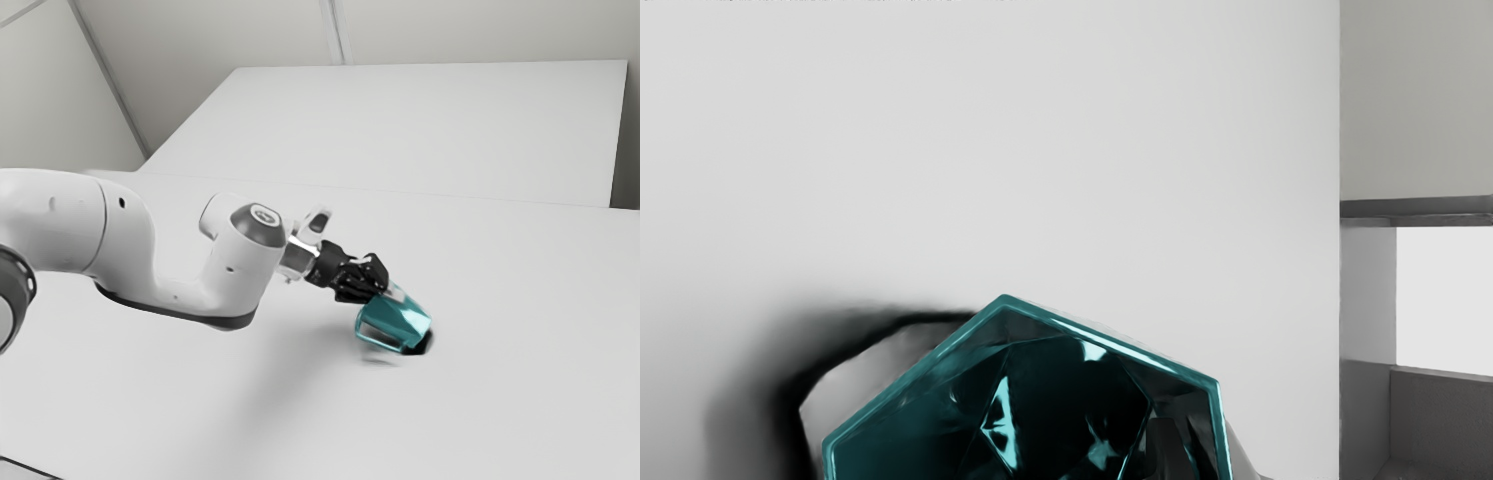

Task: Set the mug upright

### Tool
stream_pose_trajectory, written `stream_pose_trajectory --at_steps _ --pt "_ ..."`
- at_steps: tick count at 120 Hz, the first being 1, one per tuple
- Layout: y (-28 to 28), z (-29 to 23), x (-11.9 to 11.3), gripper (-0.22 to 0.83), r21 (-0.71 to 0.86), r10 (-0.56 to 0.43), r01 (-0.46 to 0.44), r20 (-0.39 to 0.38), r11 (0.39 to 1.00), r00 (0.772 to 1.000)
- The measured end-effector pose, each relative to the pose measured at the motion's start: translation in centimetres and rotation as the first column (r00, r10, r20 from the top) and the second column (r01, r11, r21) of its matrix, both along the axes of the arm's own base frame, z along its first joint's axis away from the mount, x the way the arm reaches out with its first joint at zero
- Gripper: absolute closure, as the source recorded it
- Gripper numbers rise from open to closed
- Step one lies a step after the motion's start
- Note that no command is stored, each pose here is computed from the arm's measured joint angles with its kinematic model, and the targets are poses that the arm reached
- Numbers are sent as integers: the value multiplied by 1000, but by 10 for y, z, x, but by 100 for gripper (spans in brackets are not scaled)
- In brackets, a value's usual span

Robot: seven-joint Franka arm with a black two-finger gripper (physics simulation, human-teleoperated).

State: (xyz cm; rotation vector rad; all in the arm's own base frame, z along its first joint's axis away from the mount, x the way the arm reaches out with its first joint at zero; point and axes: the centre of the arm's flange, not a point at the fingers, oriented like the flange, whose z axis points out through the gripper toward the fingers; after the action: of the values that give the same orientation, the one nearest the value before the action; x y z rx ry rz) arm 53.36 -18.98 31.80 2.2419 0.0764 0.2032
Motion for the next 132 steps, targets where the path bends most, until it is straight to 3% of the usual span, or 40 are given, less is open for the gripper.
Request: stream_pose_trajectory --at_steps 33,49,60,74,92,108,132 --pt "-4 58 -6 77 12 -37 36 125 999 991" --pt "-1 102 -5 78 189 -194 155 213 970 958" --pt "0 132 3 78 348 -339 251 222 903 914" --pt "3 159 10 78 544 -482 328 164 772 861" --pt "14 160 15 78 703 -550 371 34 607 835" --pt "37 159 27 78 776 -528 357 -37 519 849" --pt "150 133 49 78 797 -327 279 -108 535 939"
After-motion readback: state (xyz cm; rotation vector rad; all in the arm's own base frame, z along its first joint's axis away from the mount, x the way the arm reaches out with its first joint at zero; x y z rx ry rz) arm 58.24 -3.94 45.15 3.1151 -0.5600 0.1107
